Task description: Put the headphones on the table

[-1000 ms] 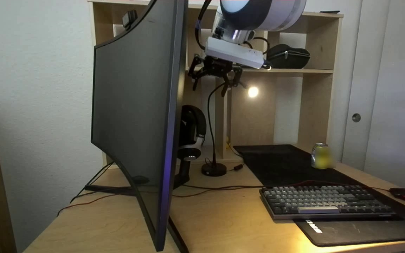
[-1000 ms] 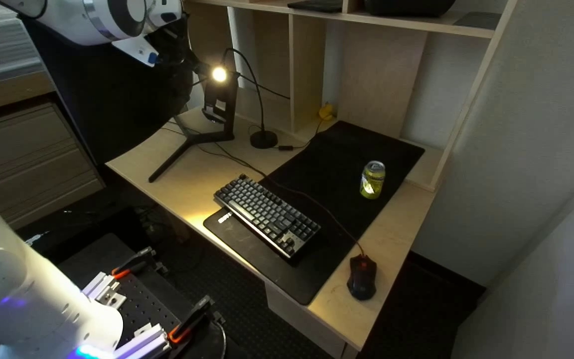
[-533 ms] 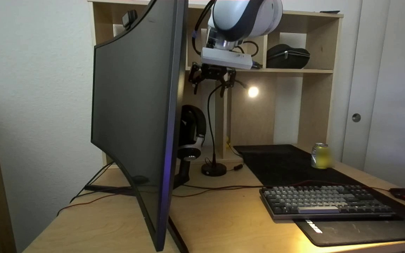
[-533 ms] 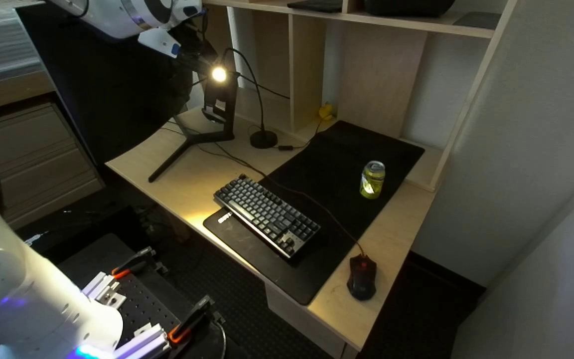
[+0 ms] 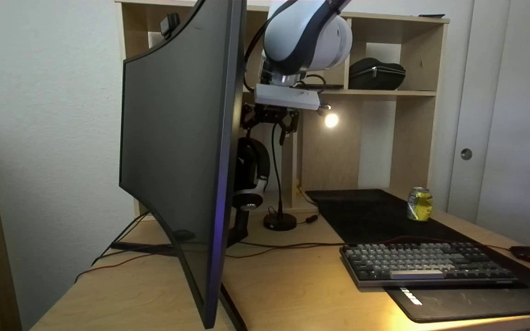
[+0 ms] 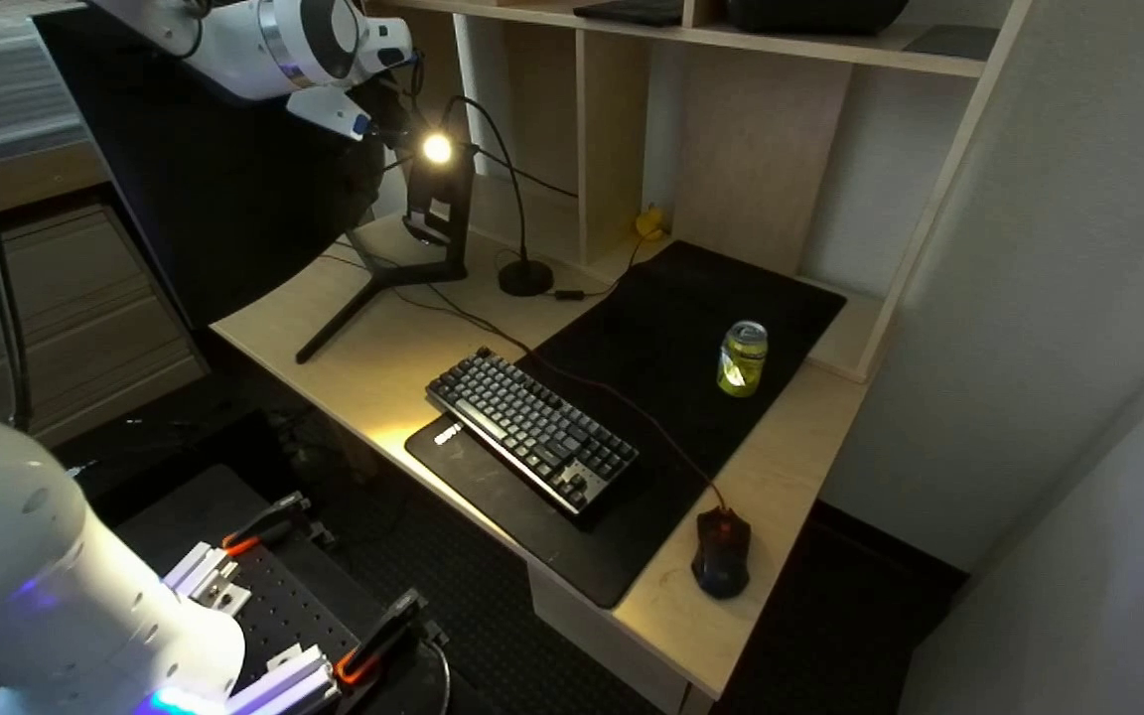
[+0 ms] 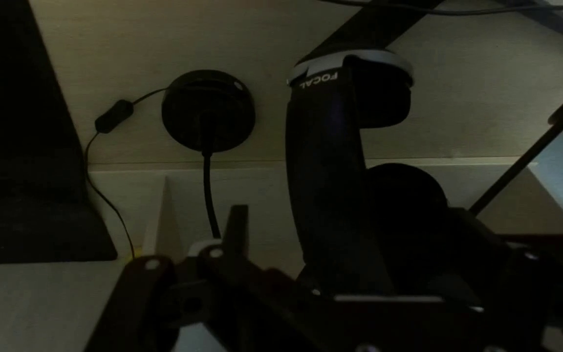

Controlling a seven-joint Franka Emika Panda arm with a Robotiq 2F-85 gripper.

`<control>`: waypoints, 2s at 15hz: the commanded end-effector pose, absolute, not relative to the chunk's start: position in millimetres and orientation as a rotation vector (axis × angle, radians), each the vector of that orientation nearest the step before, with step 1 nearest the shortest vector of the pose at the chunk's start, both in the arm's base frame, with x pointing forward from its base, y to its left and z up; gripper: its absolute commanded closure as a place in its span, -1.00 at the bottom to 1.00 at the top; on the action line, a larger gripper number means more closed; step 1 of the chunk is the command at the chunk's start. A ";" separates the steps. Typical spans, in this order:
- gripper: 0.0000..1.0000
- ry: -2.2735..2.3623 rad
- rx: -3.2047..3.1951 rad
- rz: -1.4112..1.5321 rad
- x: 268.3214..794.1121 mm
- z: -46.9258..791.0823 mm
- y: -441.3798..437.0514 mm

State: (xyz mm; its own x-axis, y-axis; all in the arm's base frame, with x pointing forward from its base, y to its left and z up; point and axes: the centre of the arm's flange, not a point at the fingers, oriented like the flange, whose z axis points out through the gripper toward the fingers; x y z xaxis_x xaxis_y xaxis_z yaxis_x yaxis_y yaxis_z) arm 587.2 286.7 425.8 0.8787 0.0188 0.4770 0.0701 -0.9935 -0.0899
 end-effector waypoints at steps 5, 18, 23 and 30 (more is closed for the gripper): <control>-1.00 -0.123 -3.009 -0.791 653.2 389.8 304.6; 0.63 -0.296 -3.023 -0.695 655.3 391.8 306.1; 0.80 -0.332 -3.067 -0.616 642.2 423.6 296.0; 0.87 -0.308 -3.105 -0.907 610.2 526.0 287.9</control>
State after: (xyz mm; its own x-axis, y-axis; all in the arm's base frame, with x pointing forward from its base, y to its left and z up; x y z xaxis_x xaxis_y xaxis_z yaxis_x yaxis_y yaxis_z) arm 632.2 295.2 478.0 0.8638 0.2150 0.4557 0.1913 -0.9766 0.0983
